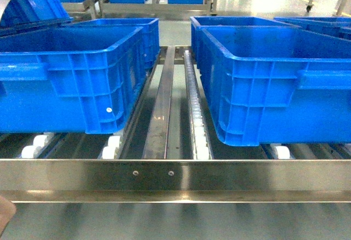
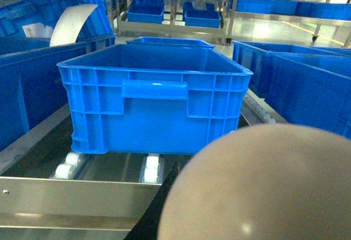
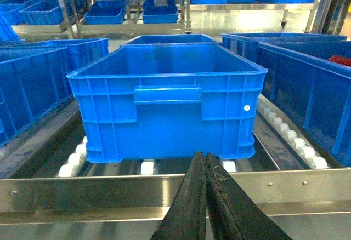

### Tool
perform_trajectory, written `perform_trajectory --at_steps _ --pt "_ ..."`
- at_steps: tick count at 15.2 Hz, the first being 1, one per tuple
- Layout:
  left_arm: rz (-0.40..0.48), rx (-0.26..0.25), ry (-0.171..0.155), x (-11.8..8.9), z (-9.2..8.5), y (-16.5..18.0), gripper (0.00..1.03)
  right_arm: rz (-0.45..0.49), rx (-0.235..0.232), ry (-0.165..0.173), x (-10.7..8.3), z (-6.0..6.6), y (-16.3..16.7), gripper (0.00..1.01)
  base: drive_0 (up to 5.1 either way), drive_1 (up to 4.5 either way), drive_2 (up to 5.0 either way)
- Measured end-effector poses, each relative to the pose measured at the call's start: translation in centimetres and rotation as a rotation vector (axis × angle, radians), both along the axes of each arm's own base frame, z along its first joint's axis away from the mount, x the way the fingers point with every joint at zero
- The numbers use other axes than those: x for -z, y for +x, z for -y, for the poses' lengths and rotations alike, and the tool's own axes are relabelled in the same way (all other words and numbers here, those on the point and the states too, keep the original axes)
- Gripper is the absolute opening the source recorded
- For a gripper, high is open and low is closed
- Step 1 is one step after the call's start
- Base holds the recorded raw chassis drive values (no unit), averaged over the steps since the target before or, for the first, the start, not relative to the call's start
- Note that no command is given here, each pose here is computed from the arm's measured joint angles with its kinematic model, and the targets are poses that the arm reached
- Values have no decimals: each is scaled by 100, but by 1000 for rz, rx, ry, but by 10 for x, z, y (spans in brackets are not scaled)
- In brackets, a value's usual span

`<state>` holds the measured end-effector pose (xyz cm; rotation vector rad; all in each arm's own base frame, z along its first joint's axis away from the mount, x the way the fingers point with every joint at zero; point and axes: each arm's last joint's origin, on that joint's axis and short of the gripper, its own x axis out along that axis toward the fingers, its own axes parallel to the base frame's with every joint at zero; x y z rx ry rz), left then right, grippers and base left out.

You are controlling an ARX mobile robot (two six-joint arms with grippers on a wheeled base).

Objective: Place part in tray to right shelf

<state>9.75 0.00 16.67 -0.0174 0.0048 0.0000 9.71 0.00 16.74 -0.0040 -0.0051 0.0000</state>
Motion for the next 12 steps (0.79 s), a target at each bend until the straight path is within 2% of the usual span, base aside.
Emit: perform_trajectory --at_steps 4,6,7,9,10,12 --pt "0 0 0 0 0 0 12 0 0 0 0 0 0 3 0 0 0" --pt "0 0 0 0 0 0 12 0 0 0 0 0 0 14 0 0 0" --pt "0 0 0 0 0 0 12 0 0 0 0 0 0 24 0 0 0" --pt "0 0 0 0 0 0 12 0 0 0 0 0 0 77 0 0 0" --pt "0 0 0 0 0 0 12 0 0 1 0 0 0 100 0 0 0" --pt "0 0 0 0 0 0 12 0 0 1 0 0 0 98 0 0 0"
